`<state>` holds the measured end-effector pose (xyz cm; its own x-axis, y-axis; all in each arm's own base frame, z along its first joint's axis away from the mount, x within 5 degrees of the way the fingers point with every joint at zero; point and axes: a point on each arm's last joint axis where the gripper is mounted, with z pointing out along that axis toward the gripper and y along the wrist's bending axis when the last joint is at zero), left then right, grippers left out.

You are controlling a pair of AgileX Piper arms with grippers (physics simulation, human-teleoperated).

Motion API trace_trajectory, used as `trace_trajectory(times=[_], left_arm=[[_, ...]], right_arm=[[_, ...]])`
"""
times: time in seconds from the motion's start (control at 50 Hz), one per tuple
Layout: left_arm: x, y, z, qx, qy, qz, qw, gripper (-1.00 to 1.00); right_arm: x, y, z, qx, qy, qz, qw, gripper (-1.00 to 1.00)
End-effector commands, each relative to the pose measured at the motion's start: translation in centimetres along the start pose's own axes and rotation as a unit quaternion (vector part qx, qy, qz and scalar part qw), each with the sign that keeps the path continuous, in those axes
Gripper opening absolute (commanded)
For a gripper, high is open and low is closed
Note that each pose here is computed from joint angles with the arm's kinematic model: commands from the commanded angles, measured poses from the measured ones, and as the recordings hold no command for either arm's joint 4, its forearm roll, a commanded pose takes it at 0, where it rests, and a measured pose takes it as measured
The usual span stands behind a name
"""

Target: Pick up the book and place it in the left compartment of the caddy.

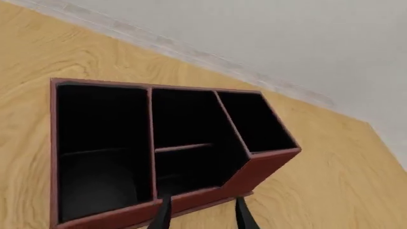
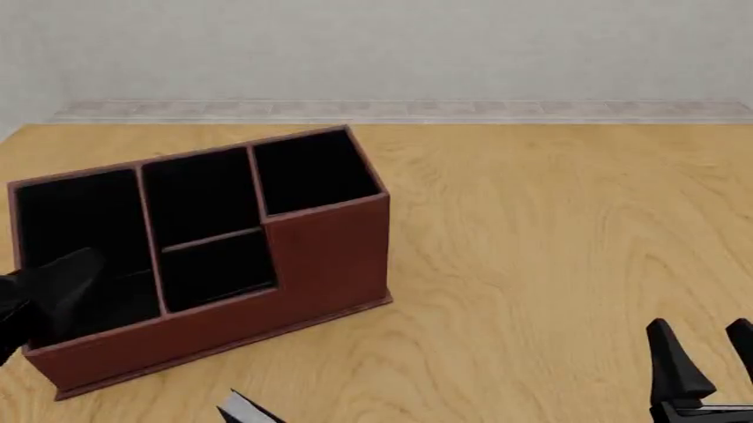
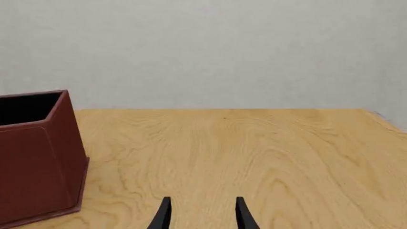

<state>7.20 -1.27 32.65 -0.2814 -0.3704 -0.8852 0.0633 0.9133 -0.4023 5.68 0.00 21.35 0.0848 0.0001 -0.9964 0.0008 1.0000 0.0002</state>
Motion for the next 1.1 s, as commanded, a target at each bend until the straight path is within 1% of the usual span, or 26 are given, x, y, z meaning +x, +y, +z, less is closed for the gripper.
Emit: trace_trajectory(times=[0.02,0.04,0.08,0.1,0.2,0.24,0.26,0.34,0.4,0.48,0.5,0.54,0.56,0.58,0.6,0.72,0.8,0.84,0.86,0.88,0.98,1.0,1.02,1.06,1.08,1.1], left_arm=[[-3.7,-2.9,-1.0,0.026,0.091,-0.087,0.9917,1.0],[-4.2,-3.2,-1.3,0.029,0.104,-0.112,0.9879,1.0],[-5.1,-3.8,-1.6,0.03,0.114,-0.121,0.9856,1.0],[-4.9,-3.9,-1.7,0.026,0.133,-0.141,0.9806,1.0],[-2.4,-3.4,-1.5,0.014,0.205,-0.175,0.9628,1.0],[-3.3,-4.3,-1.6,0.026,0.226,-0.17,0.9588,1.0],[-3.3,-4.2,-1.8,0.024,0.226,-0.183,0.9565,1.0],[-2.5,-4.3,-1.6,0.022,0.253,-0.21,0.9442,1.0],[-0.8,-4.0,-1.6,0.02,0.284,-0.263,0.922,1.0],[-0.9,-4.3,-1.6,0.027,0.29,-0.279,0.9151,1.0],[-0.2,-4.1,-1.7,0.026,0.3,-0.301,0.9046,1.0],[0.3,-3.8,-1.9,0.02,0.303,-0.322,0.8967,1.0],[1.3,-3.2,-1.9,0.015,0.311,-0.34,0.8874,1.0],[2.2,-2.8,-1.8,0.012,0.311,-0.347,0.8846,1.0],[0.2,-3.6,-1.7,0.017,0.287,-0.334,0.8976,1.0],[3.4,-2.6,-0.5,0.007,0.299,-0.347,0.8888,1.0],[3.8,-2.8,0.0,0.009,0.303,-0.343,0.8888,1.0],[4.4,-2.5,0.1,0.002,0.306,-0.35,0.8853,1.0],[3.6,-2.9,0.4,0.008,0.293,-0.336,0.8952,1.0],[4.3,-2.6,0.4,0.002,0.3,-0.347,0.8888,1.0],[4.2,-2.6,0.7,0.003,0.288,-0.351,0.8908,1.0],[3.4,-2.9,0.6,0.002,0.288,-0.353,0.8904,1.0],[4.3,-2.4,0.9,-0.004,0.283,-0.359,0.8894,1.0],[4.9,-2.3,1.2,-0.005,0.284,-0.356,0.8902,1.0],[4.3,-2.6,1.1,-0.007,0.285,-0.358,0.8892,1.0],[5.1,-2.2,1.3,-0.009,0.286,-0.359,0.8885,1.0]], right_arm=[[0.0,0.0,0.0,0.0,0.0,0.0,1.0,1.0],[0.0,0.0,0.0,0.0,0.0,0.0,1.0,1.0],[0.0,0.0,0.0,0.0,0.0,0.0,1.0,1.0],[0.0,0.0,0.0,0.0,0.0,0.0,1.0,1.0],[0.0,0.0,0.0,0.0,0.0,0.0,1.0,1.0],[0.0,0.0,0.0,0.0,0.0,0.0,1.0,1.0],[0.0,0.0,0.0,0.0,0.0,0.0,1.0,1.0],[0.0,0.0,0.0,0.0,0.0,0.0,1.0,1.0],[0.0,0.0,0.0,0.0,0.0,0.0,1.0,1.0],[0.0,0.0,0.0,0.0,0.0,0.0,1.0,1.0],[0.0,0.0,0.0,0.0,0.0,0.0,1.0,1.0],[0.0,0.0,0.0,0.0,0.0,0.0,1.0,1.0],[0.0,0.0,0.0,0.0,0.0,0.0,1.0,1.0],[0.0,0.0,0.0,0.0,0.0,0.0,1.0,1.0],[0.0,0.0,0.0,0.0,0.0,0.0,1.0,1.0],[0.0,0.0,0.0,0.0,0.0,0.0,1.0,1.0],[0.0,0.0,0.0,0.0,0.0,0.0,1.0,1.0],[0.0,0.0,0.0,0.0,0.0,0.0,1.0,1.0],[0.0,0.0,0.0,0.0,0.0,0.0,1.0,1.0],[0.0,0.0,0.0,0.0,0.0,0.0,1.0,1.0],[0.0,0.0,0.0,0.0,0.0,0.0,1.0,1.0],[0.0,0.0,0.0,0.0,0.0,0.0,1.0,1.0],[0.0,0.0,0.0,0.0,0.0,0.0,1.0,1.0],[0.0,0.0,0.0,0.0,0.0,0.0,1.0,1.0],[0.0,0.0,0.0,0.0,0.0,0.0,1.0,1.0],[0.0,0.0,0.0,0.0,0.0,0.0,1.0,1.0]])
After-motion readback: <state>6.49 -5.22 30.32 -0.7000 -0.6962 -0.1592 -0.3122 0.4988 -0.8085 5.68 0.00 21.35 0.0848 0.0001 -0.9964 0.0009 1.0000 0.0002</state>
